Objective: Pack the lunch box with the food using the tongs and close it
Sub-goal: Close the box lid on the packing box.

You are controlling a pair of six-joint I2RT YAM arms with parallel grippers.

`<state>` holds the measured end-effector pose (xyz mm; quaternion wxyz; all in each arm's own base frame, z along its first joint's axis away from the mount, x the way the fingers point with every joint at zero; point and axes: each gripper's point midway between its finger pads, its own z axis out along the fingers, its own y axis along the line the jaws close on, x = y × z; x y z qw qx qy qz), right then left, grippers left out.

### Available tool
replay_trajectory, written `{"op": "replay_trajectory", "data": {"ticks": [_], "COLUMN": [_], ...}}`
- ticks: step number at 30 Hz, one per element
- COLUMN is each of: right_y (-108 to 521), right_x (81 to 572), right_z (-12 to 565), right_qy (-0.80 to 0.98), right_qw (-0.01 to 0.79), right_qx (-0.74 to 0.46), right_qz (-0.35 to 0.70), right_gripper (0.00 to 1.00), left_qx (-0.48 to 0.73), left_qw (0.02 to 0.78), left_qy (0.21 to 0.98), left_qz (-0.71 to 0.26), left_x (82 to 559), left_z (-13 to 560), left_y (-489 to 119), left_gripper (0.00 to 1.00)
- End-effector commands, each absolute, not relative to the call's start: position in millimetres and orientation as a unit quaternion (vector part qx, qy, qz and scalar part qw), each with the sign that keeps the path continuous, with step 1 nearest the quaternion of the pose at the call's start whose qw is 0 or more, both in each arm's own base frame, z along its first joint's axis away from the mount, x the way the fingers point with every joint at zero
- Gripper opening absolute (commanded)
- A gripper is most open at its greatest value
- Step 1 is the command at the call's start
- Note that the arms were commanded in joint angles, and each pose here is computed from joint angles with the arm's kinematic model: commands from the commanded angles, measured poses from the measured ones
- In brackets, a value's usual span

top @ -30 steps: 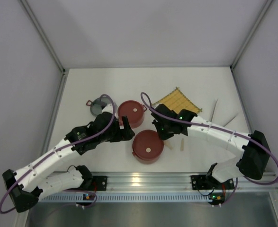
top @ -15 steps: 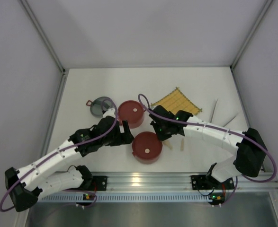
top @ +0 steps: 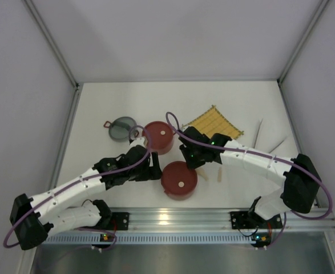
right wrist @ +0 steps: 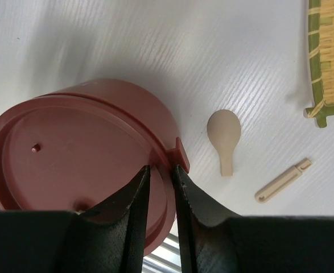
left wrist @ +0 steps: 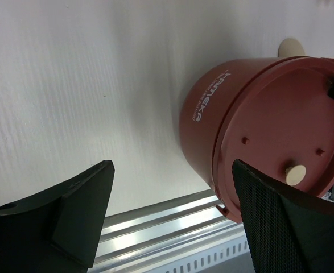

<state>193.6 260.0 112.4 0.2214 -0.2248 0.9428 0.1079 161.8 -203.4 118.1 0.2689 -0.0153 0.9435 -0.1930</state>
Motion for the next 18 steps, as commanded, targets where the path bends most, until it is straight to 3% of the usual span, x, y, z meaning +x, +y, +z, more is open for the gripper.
{"op": "replay_trajectory", "data": {"ticks": [1,18], "right_y": [263.1,250.8], "right_x": [190.7,195.1], "right_z": [98.3,95.1], "right_qy": [0.945,0.947], "right_qw": [0.216,0.225], "right_qx": [-0.224,-0.220], "right_qz": [0.102,0.066], "right_gripper": [0.24,0.31], "left_qx": [-0.024,0.011], "left_qw": [0.287,0.262], "left_qy": [0.934,0.950], "left_qz": [-0.210,-0.167], "left_x": [169.4,167.7], "left_z": [121.1,97.7], "left_y": [-214.2,-218.5], "left_gripper": [0.89,0.89]}}
